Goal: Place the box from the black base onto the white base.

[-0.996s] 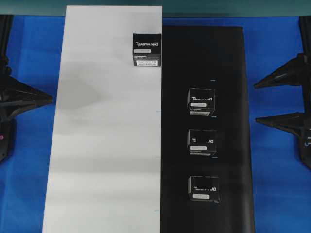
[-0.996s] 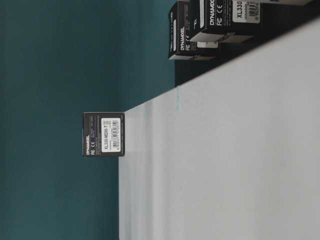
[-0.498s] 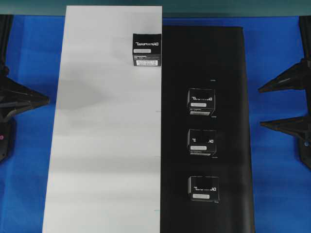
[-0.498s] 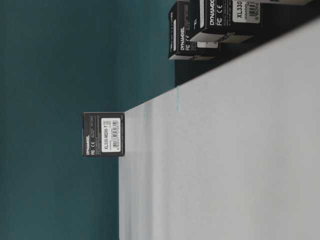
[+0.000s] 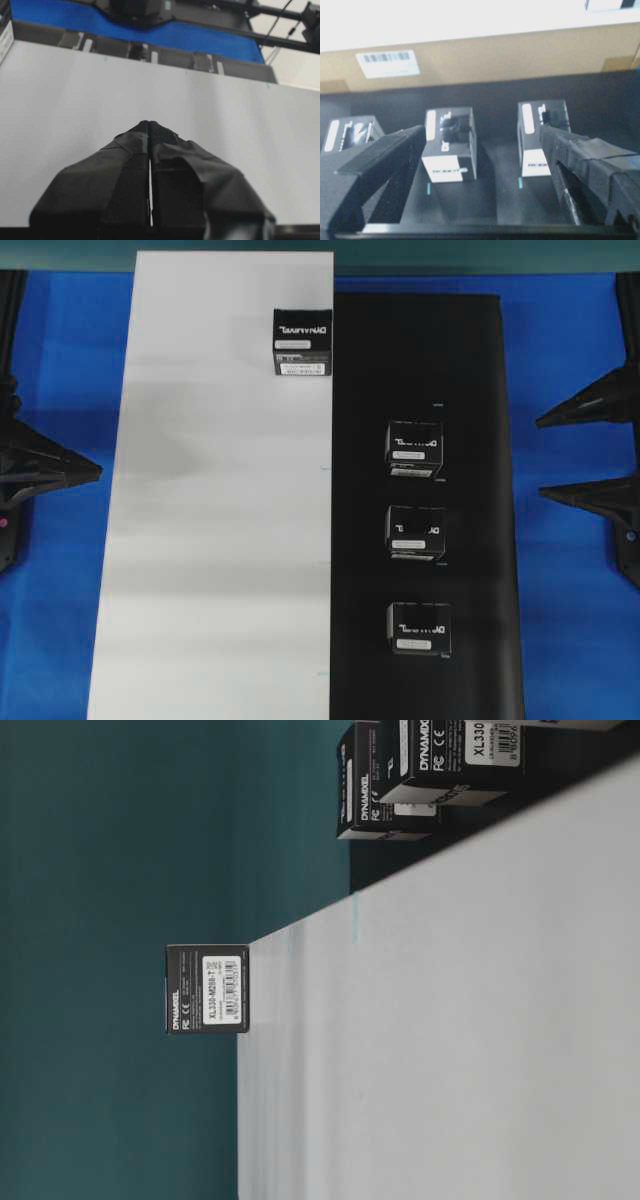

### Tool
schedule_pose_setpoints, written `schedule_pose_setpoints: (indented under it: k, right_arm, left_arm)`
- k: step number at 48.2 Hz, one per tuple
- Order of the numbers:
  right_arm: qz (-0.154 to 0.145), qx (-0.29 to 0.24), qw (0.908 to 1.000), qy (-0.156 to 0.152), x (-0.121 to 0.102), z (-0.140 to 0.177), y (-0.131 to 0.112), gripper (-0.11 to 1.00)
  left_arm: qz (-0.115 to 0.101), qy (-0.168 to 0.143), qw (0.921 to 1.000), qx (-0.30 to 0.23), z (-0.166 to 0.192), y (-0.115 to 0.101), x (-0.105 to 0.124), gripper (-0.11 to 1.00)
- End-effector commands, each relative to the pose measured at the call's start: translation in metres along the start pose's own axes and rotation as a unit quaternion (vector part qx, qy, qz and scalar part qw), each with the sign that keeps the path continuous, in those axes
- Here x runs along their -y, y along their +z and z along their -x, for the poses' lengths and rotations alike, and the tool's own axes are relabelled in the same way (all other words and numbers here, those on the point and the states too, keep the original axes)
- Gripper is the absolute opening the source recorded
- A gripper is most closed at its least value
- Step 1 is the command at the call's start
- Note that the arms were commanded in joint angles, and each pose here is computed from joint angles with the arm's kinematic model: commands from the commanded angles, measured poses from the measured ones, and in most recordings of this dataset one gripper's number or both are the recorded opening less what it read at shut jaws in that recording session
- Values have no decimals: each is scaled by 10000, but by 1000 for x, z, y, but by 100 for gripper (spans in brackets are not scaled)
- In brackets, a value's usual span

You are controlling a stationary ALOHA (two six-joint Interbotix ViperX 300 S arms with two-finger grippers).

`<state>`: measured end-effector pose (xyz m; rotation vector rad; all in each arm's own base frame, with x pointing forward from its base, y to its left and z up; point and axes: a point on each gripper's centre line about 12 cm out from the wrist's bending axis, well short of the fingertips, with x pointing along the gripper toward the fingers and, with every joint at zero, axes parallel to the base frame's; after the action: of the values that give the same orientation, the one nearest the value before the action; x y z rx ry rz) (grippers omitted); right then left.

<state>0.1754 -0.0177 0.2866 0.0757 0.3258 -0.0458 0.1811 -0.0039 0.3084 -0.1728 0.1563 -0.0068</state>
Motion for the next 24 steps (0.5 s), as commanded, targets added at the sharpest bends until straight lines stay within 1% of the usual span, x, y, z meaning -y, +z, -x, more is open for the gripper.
schedule_pose_setpoints:
  k: [1,4,11,18,24]
  right_arm:
    - [-6,121,9999,-7,0,3,4,99]
    - [16,224,9997,10,-2,7,6,99]
    - [49,367,9993,16,-3,14,7,99]
    - [61,365,9993,49,-4,17,5,99]
    - [63,361,9993,76,-5,18,4,99]
  left_arm:
    - [-52,-7,9999,100,2,7,1,-4]
    - [-51,-5,9999,132,2,9,1,-4]
    - [-156,-16,9993,339,4,15,1,-4]
    - [-242,-94,9967,768,5,24,3,-4]
    - [-243,-127,9954,918,6,28,4,-4]
